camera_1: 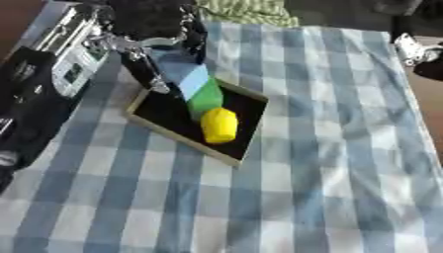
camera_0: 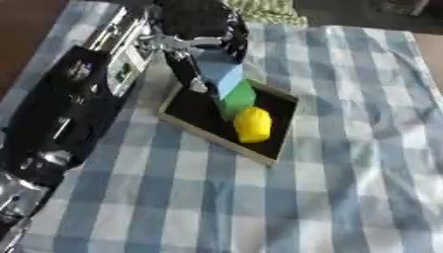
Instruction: Pick up objects on the table and place them in the box.
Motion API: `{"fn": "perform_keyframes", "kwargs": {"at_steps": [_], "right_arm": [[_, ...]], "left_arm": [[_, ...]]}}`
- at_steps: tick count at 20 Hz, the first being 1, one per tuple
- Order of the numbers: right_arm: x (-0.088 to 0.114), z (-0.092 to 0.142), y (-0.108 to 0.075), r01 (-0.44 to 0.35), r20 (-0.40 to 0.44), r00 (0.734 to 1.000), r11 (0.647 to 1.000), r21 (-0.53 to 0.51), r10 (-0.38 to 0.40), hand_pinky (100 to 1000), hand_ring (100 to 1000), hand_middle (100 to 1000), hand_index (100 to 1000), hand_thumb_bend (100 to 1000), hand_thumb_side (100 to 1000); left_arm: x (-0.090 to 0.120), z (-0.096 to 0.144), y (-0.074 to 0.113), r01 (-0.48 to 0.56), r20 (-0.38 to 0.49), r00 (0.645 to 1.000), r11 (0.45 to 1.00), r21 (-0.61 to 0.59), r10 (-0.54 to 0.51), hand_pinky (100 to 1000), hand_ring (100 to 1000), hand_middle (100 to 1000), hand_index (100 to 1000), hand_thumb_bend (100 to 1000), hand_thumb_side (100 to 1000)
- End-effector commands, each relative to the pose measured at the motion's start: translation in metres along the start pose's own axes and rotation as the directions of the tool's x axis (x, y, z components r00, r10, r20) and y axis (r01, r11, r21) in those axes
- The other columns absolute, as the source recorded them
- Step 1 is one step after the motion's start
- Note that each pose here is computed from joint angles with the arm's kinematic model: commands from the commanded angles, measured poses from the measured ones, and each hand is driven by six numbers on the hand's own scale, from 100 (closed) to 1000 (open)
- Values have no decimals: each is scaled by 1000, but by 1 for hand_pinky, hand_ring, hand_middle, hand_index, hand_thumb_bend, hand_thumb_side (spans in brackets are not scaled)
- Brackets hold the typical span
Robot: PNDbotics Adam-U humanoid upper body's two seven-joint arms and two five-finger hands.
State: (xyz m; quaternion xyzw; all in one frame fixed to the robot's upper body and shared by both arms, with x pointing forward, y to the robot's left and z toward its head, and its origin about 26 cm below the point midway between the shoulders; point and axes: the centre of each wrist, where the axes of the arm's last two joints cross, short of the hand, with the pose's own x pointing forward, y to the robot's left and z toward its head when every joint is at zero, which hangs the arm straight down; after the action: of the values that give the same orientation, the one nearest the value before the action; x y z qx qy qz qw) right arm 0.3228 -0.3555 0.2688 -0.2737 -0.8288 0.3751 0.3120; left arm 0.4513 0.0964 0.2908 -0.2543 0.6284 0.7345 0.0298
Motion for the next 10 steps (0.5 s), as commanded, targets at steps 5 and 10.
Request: {"fn": "perform_keyframes", "kwargs": {"at_steps": [5, 10], "right_arm": [[7, -4, -10, -17, 31, 999, 1000, -7, 17, 914, 791, 681, 818, 100, 371], [6, -4, -7, -8, 24, 1000, 1000, -1, 8, 916, 790, 679, 817, 100, 372]], "left_arm": [[-4, -5, 13, 22, 7, 1000, 1000, 19, -22, 719, 522, 412, 529, 477, 100], [-4, -4, 17, -11, 7, 1000, 999, 49, 11, 737, 527, 419, 542, 405, 100]]}}
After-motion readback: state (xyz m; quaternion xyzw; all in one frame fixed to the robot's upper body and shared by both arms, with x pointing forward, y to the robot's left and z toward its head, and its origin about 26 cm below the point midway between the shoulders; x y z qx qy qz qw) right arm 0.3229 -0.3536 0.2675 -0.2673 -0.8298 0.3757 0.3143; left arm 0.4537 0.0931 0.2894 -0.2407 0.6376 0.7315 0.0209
